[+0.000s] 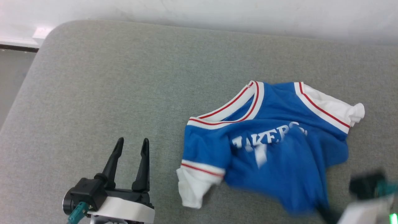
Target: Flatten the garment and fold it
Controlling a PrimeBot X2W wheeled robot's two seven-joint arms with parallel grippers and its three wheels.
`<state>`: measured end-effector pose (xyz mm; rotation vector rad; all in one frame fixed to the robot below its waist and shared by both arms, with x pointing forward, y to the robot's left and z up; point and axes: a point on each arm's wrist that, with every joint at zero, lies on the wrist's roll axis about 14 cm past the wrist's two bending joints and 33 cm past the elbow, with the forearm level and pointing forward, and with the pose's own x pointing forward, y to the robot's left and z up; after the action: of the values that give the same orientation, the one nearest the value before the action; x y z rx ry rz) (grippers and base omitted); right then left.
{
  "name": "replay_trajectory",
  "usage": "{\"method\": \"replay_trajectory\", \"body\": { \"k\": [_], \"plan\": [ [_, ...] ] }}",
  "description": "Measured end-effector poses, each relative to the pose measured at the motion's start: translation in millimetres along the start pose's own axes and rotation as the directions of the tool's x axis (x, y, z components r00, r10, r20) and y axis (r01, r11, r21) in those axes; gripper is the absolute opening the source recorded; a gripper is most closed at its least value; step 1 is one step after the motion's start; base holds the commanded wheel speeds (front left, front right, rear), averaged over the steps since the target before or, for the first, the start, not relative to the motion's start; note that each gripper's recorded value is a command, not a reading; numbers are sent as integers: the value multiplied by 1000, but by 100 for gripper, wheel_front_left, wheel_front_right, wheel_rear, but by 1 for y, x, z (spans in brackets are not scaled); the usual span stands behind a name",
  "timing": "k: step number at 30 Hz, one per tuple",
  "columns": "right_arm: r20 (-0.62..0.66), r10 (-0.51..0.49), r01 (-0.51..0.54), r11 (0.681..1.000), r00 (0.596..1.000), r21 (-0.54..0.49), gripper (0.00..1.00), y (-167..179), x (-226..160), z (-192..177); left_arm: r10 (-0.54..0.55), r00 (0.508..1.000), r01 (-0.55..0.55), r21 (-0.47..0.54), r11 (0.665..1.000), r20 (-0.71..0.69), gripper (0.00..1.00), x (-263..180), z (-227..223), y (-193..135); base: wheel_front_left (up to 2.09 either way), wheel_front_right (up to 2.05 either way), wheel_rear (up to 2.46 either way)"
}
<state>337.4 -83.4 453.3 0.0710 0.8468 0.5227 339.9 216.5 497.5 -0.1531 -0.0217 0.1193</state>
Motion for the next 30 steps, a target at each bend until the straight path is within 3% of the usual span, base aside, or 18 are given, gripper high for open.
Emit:
{"method": "replay_trajectory", "body": {
  "k": [4, 8, 9, 10, 13, 16, 18, 20, 22, 23, 26, 30],
  "plan": [
    [-253, -63, 81, 995, 965, 61, 0, -14, -22, -82, -8, 1000, 8, 9, 1000, -23, 100, 4, -6, 0, 0, 0, 0],
    [-308, -101, 122, 991, 946, 49, 0, -19, -23, -111, -20, 999, 21, 9, 1000, -37, 100, 7, -10, -3, 0, 0, 0],
    [-286, -113, 128, 991, 952, 35, 54, -20, -20, -109, -24, 999, 24, 8, 1000, -39, 100, 8, -11, -4, 0, 0, 0],
    [-237, -127, 140, 989, 963, 41, 100, -23, -16, -101, -27, 999, 27, 9, 1000, -41, 100, 8, -11, -5, 0, 0, 0],
    [-29, -131, 133, 988, 991, 73, 100, -22, -4, -57, -34, 999, 34, 11, 999, -41, 100, 9, -11, -6, 0, 0, 0],
    [247, -194, 185, 981, 949, 63, 100, -37, -12, 6, -42, 998, 42, 18, 999, -36, 100, 10, -8, -7, 0, 0, 0],
    [442, -252, 261, 964, 861, 41, 100, -53, -28, 49, -48, 998, 49, 20, 999, -32, 100, 11, -7, -8, 0, 0, 0],
    [619, -284, 331, 943, 732, 41, 100, -66, -51, 85, -52, 998, 53, 20, 998, -27, 100, 12, -5, -10, 0, 0, 0],
    [729, -297, 365, 929, 616, 70, 100, -77, -70, 101, -53, 998, 53, 19, 998, -23, 100, 13, -4, -11, 0, 0, 0],
    [751, -303, 379, 922, 587, 76, 100, -81, -73, 100, -53, 998, 53, 20, 998, -23, 100, 13, -4, -11, 0, 0, 0],
    [768, -322, 381, 918, 554, 111, 100, -91, -71, 85, -59, 998, 60, 19, 998, -26, 100, 14, -5, -14, 0, 0, 0],
    [742, -346, 369, 918, 574, 143, 100, -96, -61, 59, -77, 996, 79, 42, 996, -55, 100, 17, -9, -16, 0, 0, 0]
  ]
}}
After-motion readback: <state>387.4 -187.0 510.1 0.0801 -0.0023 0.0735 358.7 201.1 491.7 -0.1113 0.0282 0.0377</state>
